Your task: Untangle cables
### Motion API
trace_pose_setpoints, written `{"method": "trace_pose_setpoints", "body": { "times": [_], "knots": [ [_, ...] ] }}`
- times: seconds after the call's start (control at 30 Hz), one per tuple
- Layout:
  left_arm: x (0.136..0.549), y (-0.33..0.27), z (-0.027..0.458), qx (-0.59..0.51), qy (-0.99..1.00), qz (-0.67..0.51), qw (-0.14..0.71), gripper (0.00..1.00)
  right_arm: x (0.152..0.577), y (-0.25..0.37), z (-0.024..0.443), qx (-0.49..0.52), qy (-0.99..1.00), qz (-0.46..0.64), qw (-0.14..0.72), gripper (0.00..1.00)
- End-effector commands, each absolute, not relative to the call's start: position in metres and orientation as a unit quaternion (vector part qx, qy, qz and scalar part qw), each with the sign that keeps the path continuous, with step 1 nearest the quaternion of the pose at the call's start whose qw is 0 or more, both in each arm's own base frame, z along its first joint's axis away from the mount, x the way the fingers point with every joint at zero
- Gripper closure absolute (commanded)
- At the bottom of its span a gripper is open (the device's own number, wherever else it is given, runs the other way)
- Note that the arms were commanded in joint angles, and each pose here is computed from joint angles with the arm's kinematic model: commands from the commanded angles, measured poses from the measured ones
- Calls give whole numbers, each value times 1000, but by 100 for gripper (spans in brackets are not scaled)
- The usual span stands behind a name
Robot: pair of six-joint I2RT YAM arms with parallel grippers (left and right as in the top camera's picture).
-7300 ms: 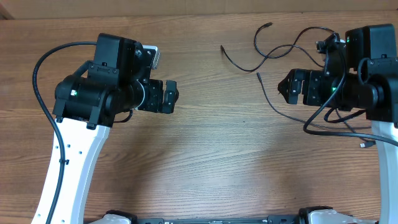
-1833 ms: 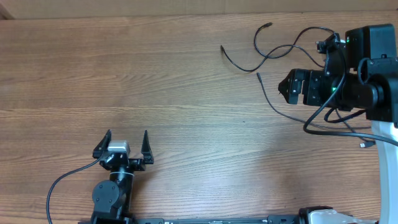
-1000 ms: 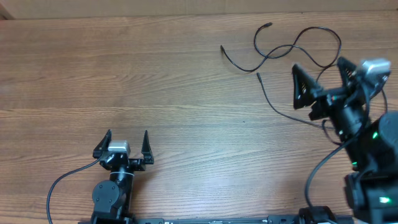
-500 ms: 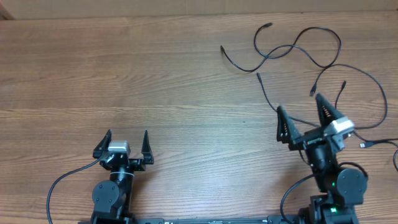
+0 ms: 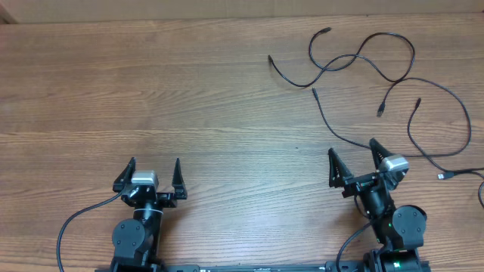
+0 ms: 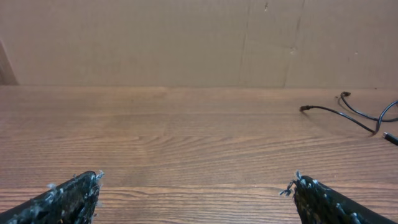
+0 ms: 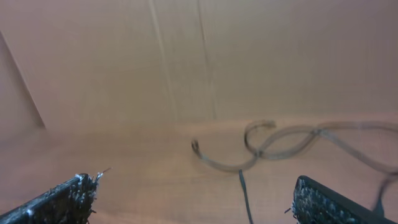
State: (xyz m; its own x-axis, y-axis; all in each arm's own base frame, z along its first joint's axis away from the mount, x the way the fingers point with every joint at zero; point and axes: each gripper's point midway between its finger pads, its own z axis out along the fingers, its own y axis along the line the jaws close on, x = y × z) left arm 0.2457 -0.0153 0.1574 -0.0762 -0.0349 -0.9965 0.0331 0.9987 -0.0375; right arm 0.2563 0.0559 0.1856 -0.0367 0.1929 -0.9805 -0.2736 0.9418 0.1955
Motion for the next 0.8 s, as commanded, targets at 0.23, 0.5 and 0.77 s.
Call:
{"method": "trace_pose_setpoints", "body": {
  "times": [0.23,0.5,0.77],
  "knots": [
    [246,-15,158,8,732,-18,681,0,244,33,172,15,712,122,691,0],
    [246,-15,158,8,732,-18,681,0,245,27,169,28,716,107,690,0],
    [246,-15,158,7,732,-18,681,0,246,17,170,42,714,94,692,0]
  ]
}}
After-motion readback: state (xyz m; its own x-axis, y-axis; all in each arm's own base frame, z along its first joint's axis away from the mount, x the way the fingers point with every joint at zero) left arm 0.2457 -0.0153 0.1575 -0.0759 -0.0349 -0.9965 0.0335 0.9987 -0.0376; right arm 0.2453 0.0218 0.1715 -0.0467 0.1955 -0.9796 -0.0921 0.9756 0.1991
